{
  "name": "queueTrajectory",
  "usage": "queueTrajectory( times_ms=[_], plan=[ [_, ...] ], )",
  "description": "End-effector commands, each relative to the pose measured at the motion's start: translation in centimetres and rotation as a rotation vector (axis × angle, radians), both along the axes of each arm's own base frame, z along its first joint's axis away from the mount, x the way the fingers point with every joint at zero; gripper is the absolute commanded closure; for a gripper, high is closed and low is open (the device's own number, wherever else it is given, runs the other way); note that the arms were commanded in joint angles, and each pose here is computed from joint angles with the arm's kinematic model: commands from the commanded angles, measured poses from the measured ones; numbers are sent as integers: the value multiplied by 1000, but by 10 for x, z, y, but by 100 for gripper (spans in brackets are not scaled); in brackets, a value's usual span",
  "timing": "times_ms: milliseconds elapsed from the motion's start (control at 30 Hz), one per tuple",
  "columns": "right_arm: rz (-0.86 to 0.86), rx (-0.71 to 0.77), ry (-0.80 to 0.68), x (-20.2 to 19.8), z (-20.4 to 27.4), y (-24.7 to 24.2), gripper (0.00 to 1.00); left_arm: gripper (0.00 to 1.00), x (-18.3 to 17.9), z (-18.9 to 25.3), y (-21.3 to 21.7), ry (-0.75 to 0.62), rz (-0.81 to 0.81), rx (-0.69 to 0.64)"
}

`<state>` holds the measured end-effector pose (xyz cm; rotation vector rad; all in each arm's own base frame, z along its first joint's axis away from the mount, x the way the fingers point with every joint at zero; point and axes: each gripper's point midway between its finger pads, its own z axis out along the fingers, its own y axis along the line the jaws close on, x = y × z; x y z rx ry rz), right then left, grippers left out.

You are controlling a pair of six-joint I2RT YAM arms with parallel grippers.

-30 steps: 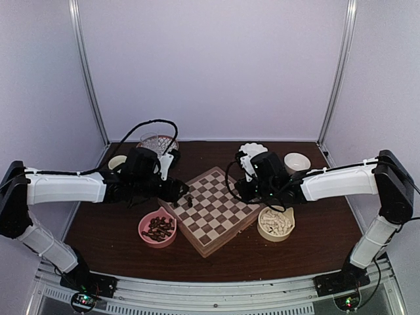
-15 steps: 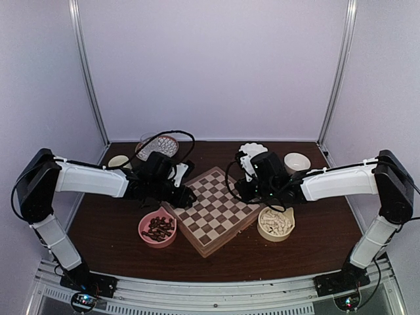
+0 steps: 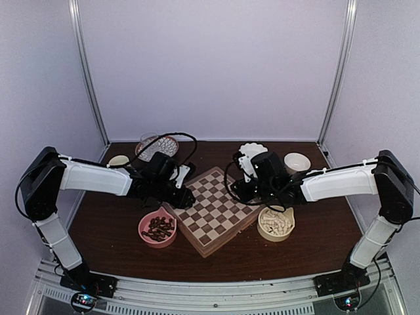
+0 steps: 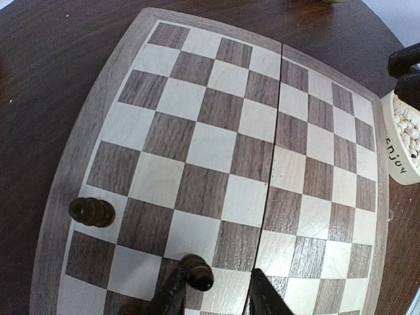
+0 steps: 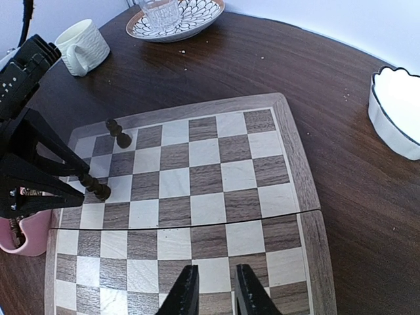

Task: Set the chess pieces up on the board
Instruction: Adjust the bishop on the chessboard.

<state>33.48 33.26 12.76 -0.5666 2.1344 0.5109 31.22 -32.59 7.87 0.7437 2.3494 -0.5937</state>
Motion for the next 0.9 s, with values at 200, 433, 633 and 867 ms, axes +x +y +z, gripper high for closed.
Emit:
queueTrajectory(
  times_ms=[200,433,633,867],
  plan=[
    [40,21,-14,-6,4,8,79,69,7,-3,-7,-5,-2,16],
    [83,18,-27,-12,5,15,76,70,2,-2,-16,14,-38,-17],
    [173,33,-59,-26,8,31,69,59,-4,8,-22,19,-65,-72],
    [300,65,-77,-48,8,56,63,49,0,54,11,-132,39,-72]
  ],
)
